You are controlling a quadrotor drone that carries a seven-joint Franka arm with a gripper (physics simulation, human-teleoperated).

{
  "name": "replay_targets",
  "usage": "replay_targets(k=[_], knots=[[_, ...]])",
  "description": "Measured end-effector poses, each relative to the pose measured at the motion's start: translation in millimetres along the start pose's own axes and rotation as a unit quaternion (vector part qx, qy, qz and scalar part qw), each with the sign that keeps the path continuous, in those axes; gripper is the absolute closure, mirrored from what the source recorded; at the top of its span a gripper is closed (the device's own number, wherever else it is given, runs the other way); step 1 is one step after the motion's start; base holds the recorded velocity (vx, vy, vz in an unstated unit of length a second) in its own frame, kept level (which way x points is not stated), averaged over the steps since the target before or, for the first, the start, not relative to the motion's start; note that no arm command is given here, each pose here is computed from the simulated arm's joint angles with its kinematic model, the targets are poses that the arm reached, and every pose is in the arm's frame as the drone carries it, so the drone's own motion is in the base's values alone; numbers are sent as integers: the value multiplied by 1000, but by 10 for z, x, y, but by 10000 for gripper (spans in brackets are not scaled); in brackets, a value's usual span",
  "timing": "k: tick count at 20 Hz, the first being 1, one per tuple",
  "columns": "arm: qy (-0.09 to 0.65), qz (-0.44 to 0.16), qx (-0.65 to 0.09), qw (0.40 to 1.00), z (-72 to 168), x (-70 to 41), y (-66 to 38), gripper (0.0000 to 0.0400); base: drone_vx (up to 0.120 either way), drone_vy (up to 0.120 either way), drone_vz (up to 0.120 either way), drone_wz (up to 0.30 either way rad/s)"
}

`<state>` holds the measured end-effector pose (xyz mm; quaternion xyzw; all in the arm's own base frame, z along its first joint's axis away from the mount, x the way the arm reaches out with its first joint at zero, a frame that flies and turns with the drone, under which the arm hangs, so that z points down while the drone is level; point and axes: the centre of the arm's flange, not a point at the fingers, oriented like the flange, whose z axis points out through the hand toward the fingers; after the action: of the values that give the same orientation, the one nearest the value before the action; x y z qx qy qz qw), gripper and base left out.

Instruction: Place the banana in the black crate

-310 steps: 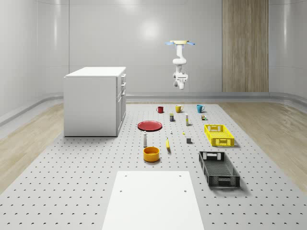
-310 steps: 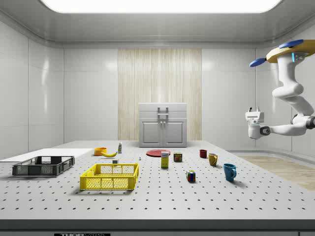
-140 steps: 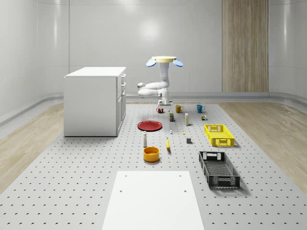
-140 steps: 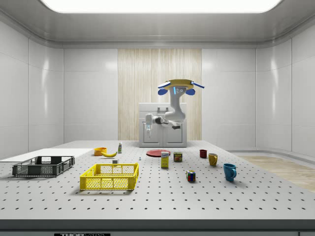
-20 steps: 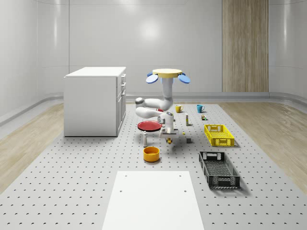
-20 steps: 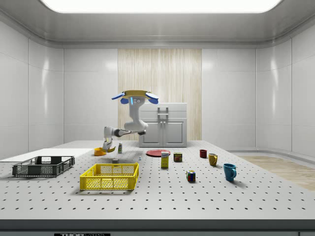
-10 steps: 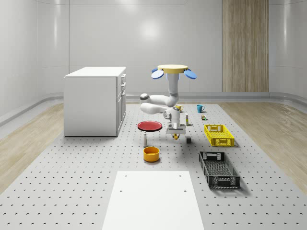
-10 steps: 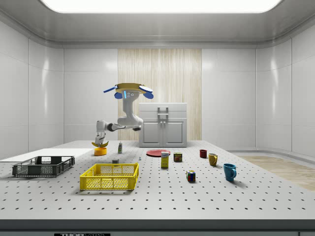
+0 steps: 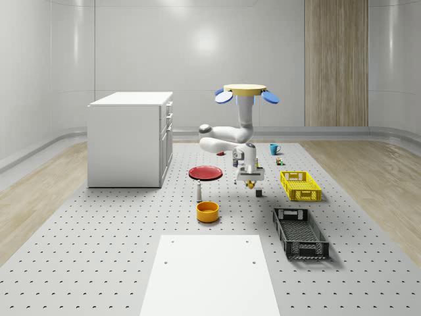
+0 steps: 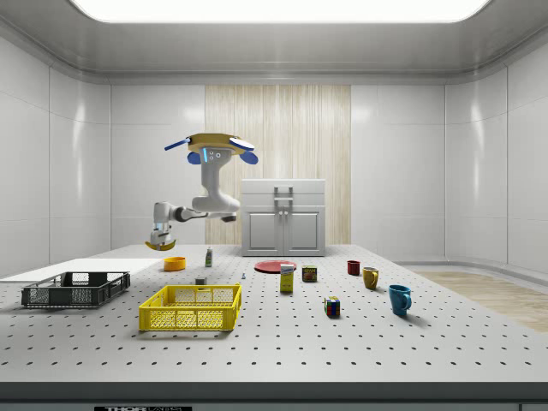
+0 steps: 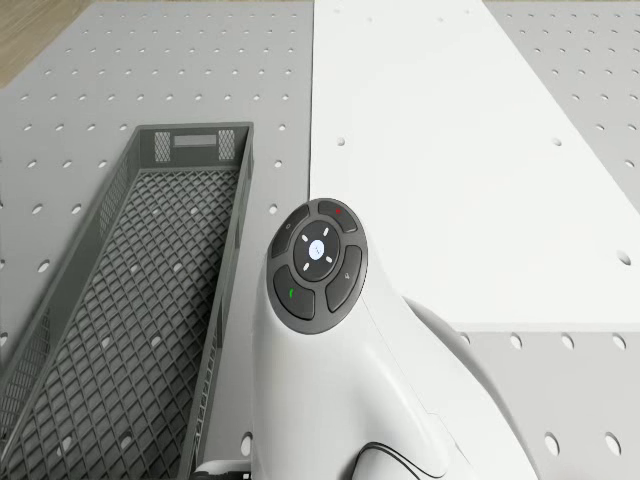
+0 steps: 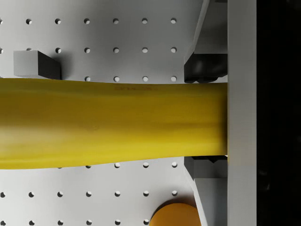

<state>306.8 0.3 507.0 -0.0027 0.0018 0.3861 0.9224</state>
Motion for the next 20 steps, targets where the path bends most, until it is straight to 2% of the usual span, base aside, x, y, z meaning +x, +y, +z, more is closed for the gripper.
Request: replay_targets(k=[20], knots=[[0,0,0,1000,-1,0,0,199,120,120,0,0]])
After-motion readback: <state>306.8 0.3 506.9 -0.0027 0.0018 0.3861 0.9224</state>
